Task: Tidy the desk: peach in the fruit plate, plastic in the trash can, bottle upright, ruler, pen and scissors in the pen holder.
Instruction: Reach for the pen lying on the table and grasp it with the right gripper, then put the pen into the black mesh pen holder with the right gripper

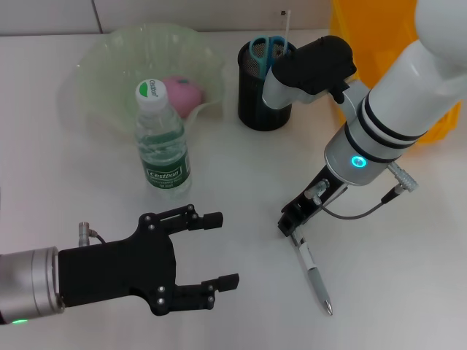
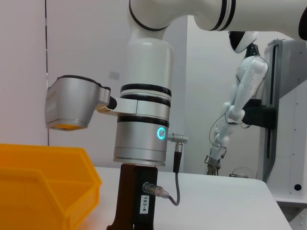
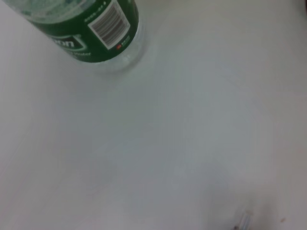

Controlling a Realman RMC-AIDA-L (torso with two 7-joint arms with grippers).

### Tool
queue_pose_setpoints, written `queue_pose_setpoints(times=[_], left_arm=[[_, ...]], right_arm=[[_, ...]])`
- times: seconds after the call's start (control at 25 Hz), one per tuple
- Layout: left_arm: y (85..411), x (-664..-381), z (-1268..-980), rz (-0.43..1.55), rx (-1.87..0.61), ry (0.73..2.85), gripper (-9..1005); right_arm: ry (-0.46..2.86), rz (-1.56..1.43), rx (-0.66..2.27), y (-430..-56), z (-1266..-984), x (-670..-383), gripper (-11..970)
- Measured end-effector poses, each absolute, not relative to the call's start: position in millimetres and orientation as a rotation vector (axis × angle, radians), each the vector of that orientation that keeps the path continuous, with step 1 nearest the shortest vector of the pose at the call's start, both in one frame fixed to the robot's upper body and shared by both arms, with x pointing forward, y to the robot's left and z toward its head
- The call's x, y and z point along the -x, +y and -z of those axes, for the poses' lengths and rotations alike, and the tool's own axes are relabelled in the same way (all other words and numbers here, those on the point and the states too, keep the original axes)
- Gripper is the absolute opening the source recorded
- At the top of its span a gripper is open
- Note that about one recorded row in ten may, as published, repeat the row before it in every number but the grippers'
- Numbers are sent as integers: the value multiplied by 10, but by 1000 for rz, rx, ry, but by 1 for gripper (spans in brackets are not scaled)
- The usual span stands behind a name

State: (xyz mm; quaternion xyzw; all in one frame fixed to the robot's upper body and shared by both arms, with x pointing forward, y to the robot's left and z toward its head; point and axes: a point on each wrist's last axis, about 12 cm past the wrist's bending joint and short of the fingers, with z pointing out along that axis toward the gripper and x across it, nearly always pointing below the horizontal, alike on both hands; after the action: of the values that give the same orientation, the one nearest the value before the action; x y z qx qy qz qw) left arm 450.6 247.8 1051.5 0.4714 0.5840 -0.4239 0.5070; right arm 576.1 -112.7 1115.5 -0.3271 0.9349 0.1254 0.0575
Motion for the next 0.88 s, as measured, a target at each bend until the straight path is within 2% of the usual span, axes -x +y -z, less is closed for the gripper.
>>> queue_pose_setpoints(times=[0.08,0.16,0.36,0.88], left_arm=[[2478,-4507,-10515,1022,-1137,1408,797],[2477,-4510,-10519,1020,-1139,1406,797],[2477,-4510,-10517,1020,-1138,1408,797],[2486,-4505,-10516,1017,-1134,1410,797]], right_arm=[[2835,-380,992,-1127,-11155,-5760,338],[2834,-376,1002,-1120,-11154,-5752,342],[2834,-356,1032,-1104,-11141,-5730,217],[2761,-389,1042,-1084,-11307,-5717,146]])
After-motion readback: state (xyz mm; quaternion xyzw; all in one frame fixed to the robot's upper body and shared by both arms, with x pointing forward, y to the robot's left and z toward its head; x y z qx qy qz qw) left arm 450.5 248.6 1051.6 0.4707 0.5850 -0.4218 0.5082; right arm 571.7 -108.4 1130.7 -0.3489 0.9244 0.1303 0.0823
